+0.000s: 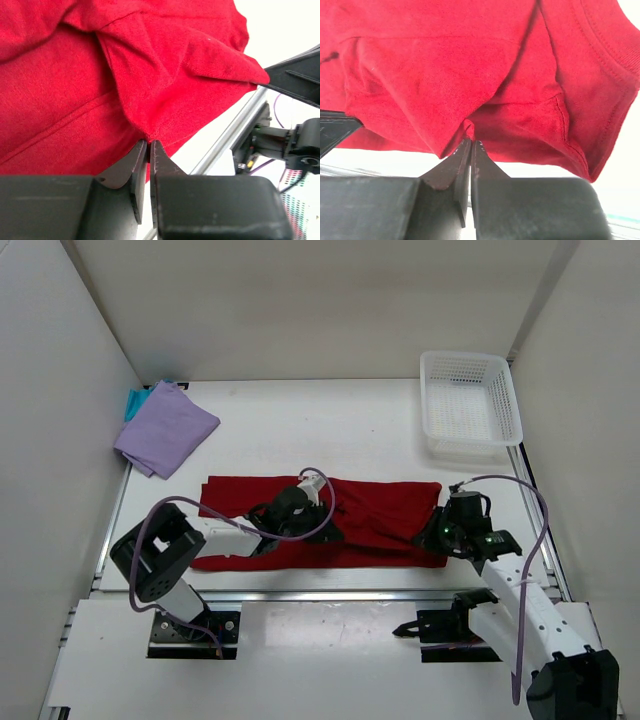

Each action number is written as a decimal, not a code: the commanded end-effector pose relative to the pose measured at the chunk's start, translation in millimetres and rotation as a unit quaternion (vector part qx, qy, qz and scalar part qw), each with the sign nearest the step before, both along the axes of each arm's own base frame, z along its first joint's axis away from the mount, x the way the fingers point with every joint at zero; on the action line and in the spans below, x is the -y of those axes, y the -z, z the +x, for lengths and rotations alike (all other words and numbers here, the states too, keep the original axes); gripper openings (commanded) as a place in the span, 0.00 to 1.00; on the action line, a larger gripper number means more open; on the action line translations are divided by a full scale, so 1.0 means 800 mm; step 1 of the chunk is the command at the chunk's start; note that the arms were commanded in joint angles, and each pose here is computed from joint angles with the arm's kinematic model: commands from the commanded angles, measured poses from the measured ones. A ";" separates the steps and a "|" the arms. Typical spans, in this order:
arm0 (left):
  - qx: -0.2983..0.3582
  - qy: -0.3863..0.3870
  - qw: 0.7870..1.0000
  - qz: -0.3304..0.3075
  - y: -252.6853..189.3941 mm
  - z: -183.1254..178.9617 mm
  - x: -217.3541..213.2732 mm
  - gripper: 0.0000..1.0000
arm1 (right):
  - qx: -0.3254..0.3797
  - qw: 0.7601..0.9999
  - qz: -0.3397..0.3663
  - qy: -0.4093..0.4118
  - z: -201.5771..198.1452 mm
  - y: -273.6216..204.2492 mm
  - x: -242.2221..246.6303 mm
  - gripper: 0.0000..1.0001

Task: Fold and stack the t-shirts
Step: Fold the other side of the tshirt into a rectangle

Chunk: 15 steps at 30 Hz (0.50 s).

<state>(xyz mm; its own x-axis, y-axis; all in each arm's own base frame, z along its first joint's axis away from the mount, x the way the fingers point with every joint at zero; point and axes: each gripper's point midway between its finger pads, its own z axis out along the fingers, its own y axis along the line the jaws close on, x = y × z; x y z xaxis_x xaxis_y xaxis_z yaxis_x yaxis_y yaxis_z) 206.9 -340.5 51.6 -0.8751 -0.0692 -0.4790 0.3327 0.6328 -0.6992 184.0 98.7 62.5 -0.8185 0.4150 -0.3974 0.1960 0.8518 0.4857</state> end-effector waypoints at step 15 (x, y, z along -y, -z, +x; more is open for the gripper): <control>-0.032 0.025 0.999 0.010 0.019 -0.023 -0.014 0.29 | 0.055 0.998 0.000 0.021 0.038 -0.035 0.017 0.34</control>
<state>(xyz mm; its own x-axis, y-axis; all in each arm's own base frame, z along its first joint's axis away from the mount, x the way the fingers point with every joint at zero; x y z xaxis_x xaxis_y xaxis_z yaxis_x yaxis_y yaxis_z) 193.7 -331.1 37.1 -0.9032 -0.0326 -0.4280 0.3105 0.6388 -0.7039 174.6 91.4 60.6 -0.8346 0.4305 -0.3436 0.2452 0.8490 0.4681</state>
